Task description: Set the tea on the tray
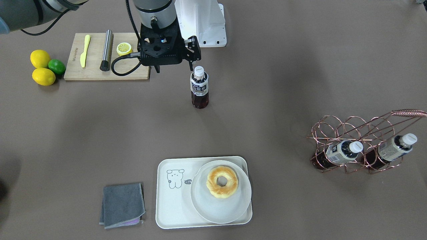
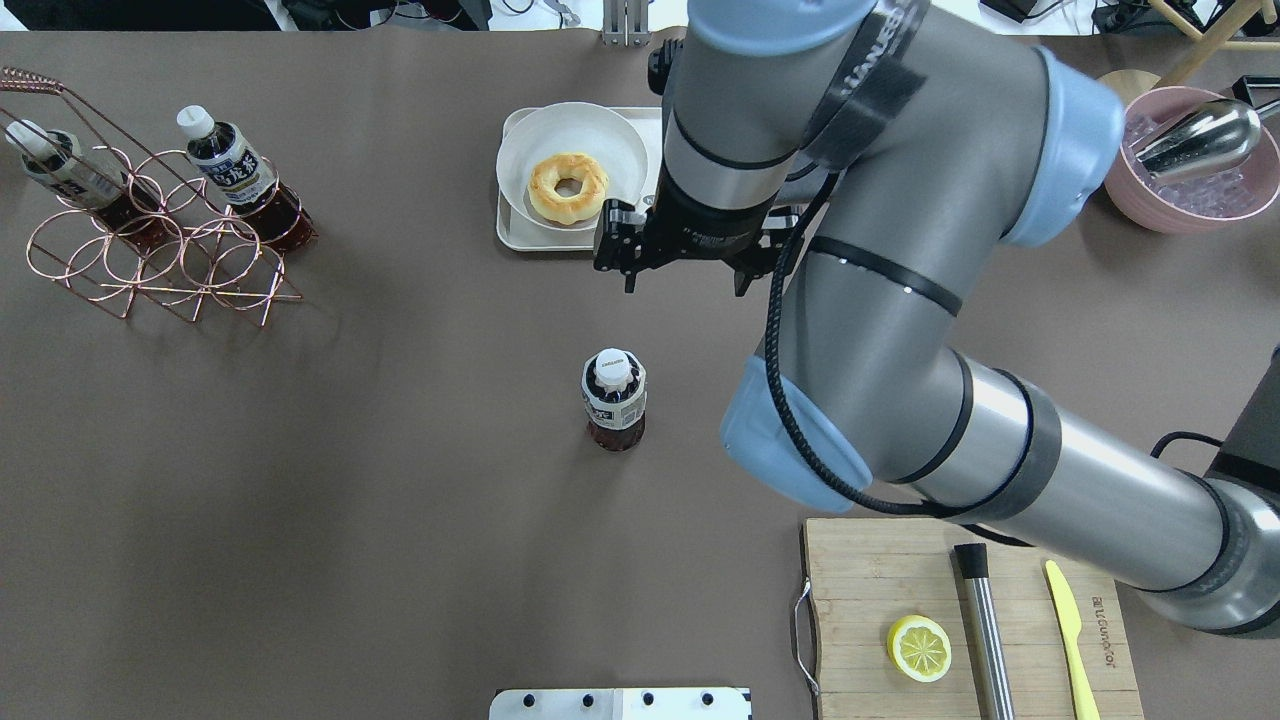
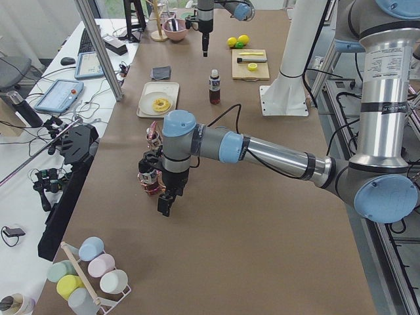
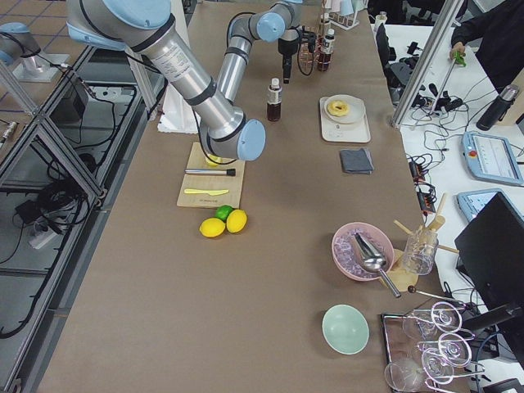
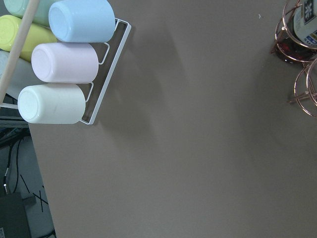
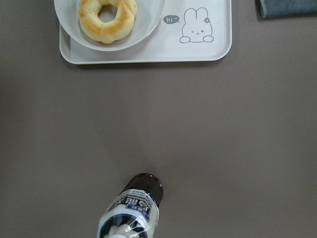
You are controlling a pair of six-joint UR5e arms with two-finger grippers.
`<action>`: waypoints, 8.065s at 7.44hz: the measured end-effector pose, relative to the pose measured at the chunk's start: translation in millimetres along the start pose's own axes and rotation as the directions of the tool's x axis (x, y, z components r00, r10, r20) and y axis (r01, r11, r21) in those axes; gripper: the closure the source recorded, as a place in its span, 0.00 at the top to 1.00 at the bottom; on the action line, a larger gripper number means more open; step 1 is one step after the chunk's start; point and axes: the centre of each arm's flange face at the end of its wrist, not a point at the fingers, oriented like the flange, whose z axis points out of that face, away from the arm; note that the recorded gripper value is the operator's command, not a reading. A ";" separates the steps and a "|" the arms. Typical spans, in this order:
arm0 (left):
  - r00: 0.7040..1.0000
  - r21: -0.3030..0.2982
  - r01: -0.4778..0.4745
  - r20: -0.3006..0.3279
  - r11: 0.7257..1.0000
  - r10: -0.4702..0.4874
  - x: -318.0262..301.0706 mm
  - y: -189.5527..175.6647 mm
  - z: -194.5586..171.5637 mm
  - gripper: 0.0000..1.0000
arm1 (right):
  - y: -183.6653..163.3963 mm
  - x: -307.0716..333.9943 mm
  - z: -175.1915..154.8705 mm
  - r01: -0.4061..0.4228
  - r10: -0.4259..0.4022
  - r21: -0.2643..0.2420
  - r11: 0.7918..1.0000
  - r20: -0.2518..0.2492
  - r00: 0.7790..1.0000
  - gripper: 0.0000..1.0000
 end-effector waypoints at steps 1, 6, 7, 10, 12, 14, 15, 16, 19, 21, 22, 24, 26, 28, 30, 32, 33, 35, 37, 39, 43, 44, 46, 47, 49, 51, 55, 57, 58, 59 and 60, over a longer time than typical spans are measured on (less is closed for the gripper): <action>1.000 -0.005 0.003 -0.001 1.000 -0.003 -2.0 0.6 3.3 0.98 | 18.1 -15.0 16.6 0.013 -0.013 0.004 1.000 -0.021 1.000 1.00; 1.000 -0.003 0.002 0.000 1.000 -0.002 -9.3 -3.7 14.2 0.98 | 46.4 -52.6 63.6 0.032 -0.032 0.032 0.999 0.016 0.999 0.91; 1.000 -0.003 0.003 -0.001 1.000 -0.003 -10.1 -4.2 15.5 0.98 | 45.2 -55.1 68.5 0.024 -0.025 0.035 0.999 0.026 0.999 0.84; 1.000 -0.005 0.004 -0.001 1.000 -0.004 -10.9 -3.8 17.1 0.98 | 45.5 -54.3 72.3 0.016 -0.016 0.035 0.999 0.021 1.000 0.25; 1.000 -0.005 0.003 -0.001 1.000 -0.003 -10.8 -4.4 17.0 0.98 | 45.6 -53.0 70.6 0.010 -0.010 0.040 0.999 0.003 1.000 0.00; 1.000 -0.004 0.002 -0.001 1.000 -0.002 -11.3 -6.2 18.3 0.98 | 43.8 -52.4 69.0 0.008 -0.008 0.059 0.998 -0.010 1.000 0.00; 1.000 -0.002 0.001 -0.001 1.000 -0.001 -12.0 -7.5 19.2 0.98 | 41.4 -53.9 63.8 0.001 0.000 0.062 0.998 -0.025 1.000 0.00; 1.000 -0.002 0.000 -0.001 1.000 0.000 -12.5 -8.5 19.8 0.98 | 34.9 -56.3 51.2 -0.012 0.015 0.069 0.998 -0.037 0.999 0.00; 1.000 0.001 0.000 0.000 1.000 0.000 -12.4 -9.9 19.3 0.98 | -9.8 -46.4 -3.4 -0.059 0.062 0.082 0.995 -0.037 0.997 0.00; 1.000 0.004 -0.002 0.000 1.000 0.002 -11.5 -12.3 18.0 0.98 | -64.6 -18.4 -20.0 -0.075 0.078 0.073 0.995 -0.046 0.996 0.00; 1.000 0.005 -0.002 0.000 1.000 0.002 -11.3 -13.1 17.5 0.98 | -94.5 -9.4 -18.9 -0.085 0.088 0.069 0.994 -0.045 0.995 0.00; 1.000 0.008 -0.004 0.001 1.000 0.004 -10.9 -15.0 16.3 0.98 | -162.1 -7.1 -13.6 -0.121 0.122 0.063 0.991 -0.023 0.992 0.00; 1.000 0.013 -0.005 0.002 1.000 0.005 -10.1 -18.2 14.2 0.98 | -212.2 3.6 -14.2 -0.138 0.140 0.066 0.988 -0.025 0.990 0.00; 1.000 0.017 -0.009 0.002 1.000 0.009 -8.2 -22.5 12.7 0.98 | -253.4 30.1 2.2 -0.136 0.139 0.080 0.987 -0.035 0.990 0.00; 1.000 0.020 -0.013 0.002 1.000 0.013 -6.5 -26.9 11.5 0.98 | -269.0 43.2 17.7 -0.133 0.137 0.079 0.988 -0.050 0.989 0.00; 1.000 0.024 -0.015 0.002 1.000 0.015 -6.5 -32.2 10.8 0.98 | -276.9 46.7 30.2 -0.124 0.128 0.086 0.989 -0.044 0.991 0.00; 1.000 0.026 -0.017 0.003 1.000 0.017 -6.5 -34.8 10.2 0.98 | -279.8 47.5 35.5 -0.119 0.123 0.091 0.989 -0.040 0.992 0.00; 1.000 0.022 -0.016 0.002 1.000 0.016 -8.0 -36.2 12.4 0.98 | -277.7 40.4 42.2 -0.105 0.108 0.100 0.989 -0.026 0.994 0.00; 1.000 0.017 -0.014 0.001 1.000 0.014 -9.3 -36.1 14.7 0.98 | -271.1 29.8 49.8 -0.083 0.085 0.110 0.990 -0.014 0.996 0.00; 1.000 0.018 -0.015 0.001 1.000 0.015 -11.3 -36.8 18.1 0.98 | -267.5 25.9 56.3 -0.072 0.075 0.119 0.990 -0.021 0.997 0.00; 1.000 0.029 -0.020 0.003 0.999 0.019 -15.8 -40.0 24.9 0.98 | -267.5 30.2 61.3 -0.061 0.065 0.124 0.990 -0.033 0.997 0.75; 1.000 0.030 -0.020 0.003 0.999 0.020 -15.9 -40.0 25.1 0.98 | -267.6 32.3 62.9 -0.062 0.067 0.123 0.990 -0.035 0.997 1.00; 1.000 0.030 -0.020 0.003 0.999 0.020 -16.1 -40.1 25.3 0.98 | -265.9 32.7 64.4 -0.059 0.063 0.123 0.991 -0.035 0.997 1.00; 1.000 0.029 -0.019 0.003 0.999 0.019 -16.4 -40.1 25.8 0.98 | -263.4 29.2 59.9 -0.052 0.056 0.127 0.991 -0.026 0.998 1.00; 1.000 0.027 -0.019 0.003 0.999 0.019 -16.7 -40.1 26.5 0.98 | -257.3 24.6 37.0 -0.054 0.054 0.118 0.992 0.005 0.999 1.00; 1.000 0.028 -0.023 0.003 0.999 0.023 -16.7 -40.2 26.4 0.98 | -218.3 31.3 -3.6 -0.080 0.081 0.074 0.994 0.001 0.997 1.00; 1.000 0.033 -0.027 0.004 0.999 0.027 -15.9 -41.8 24.5 0.98 | -109.3 112.4 -15.1 -0.072 0.085 0.059 0.996 -0.249 0.965 1.00; 1.000 0.033 -0.028 0.004 0.999 0.028 -15.6 -41.8 24.1 0.98 | -114.4 251.4 4.3 0.087 -0.076 0.016 0.996 -0.358 0.931 1.00; 1.000 0.033 -0.027 0.003 0.999 0.027 -15.6 -41.3 24.3 0.98 | -124.1 336.4 5.3 0.149 -0.148 -0.025 0.988 -0.358 0.922 1.00; 1.000 0.029 -0.025 0.001 0.999 0.025 -16.2 -40.5 25.8 0.98 | -130.1 418.9 2.9 0.197 -0.207 -0.065 0.978 -0.325 0.923 1.00; 1.000 0.021 -0.018 -0.010 1.000 0.019 -16.7 -37.0 29.2 0.98 | -131.5 494.8 1.2 0.231 -0.251 -0.101 0.968 -0.278 0.927 1.00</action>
